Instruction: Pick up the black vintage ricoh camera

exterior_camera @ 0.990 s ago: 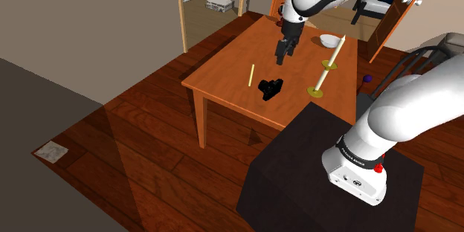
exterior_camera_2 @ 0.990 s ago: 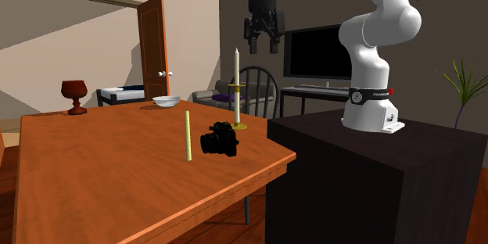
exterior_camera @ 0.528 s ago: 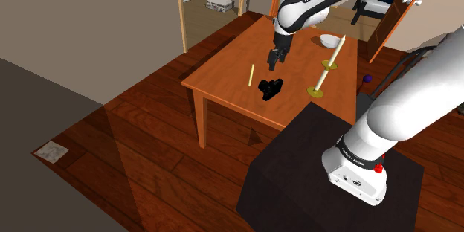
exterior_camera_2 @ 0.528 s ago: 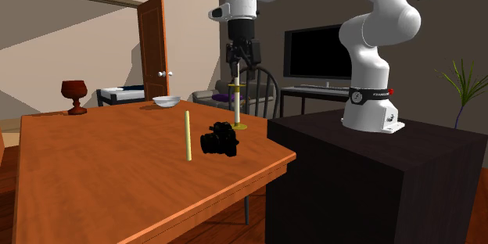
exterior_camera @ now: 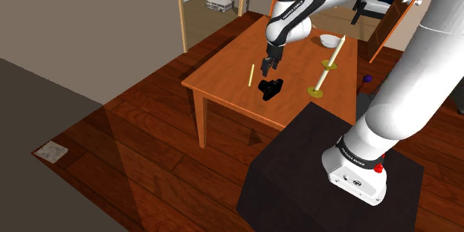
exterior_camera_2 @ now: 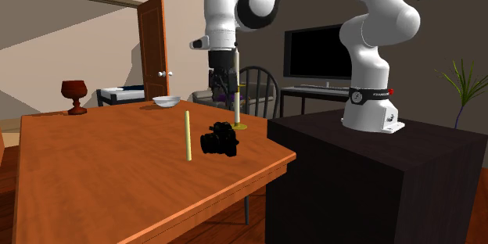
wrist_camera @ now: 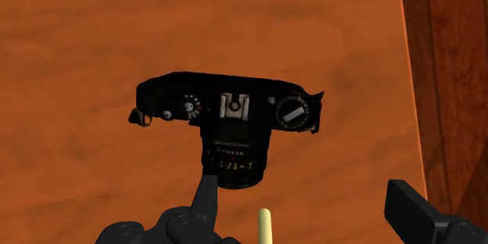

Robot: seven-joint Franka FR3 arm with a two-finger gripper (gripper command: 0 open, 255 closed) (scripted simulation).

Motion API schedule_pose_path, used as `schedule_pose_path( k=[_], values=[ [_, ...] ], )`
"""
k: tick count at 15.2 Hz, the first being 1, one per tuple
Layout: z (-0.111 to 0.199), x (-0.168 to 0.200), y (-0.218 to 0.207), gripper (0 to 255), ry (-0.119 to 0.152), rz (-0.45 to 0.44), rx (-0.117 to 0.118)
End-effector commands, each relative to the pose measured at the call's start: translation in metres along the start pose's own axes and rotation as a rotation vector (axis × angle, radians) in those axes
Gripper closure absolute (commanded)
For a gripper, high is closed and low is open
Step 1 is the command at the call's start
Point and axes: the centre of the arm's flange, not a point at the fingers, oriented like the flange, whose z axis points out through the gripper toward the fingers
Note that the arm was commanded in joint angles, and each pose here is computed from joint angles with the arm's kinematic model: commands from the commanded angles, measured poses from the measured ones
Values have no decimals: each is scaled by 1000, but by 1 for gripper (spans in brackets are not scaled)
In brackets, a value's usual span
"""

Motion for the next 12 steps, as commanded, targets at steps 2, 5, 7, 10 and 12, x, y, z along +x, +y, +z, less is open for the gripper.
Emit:
schedule_pose_path(
  k=[2,5,7,10,12],
  values=[
    [33,19,17,0,8,9,1],
    [64,37,34,0,15,19,2],
    [82,48,45,0,19,24,3],
    [98,48,44,0,19,24,3],
    [109,49,44,0,19,24,3]
  ],
)
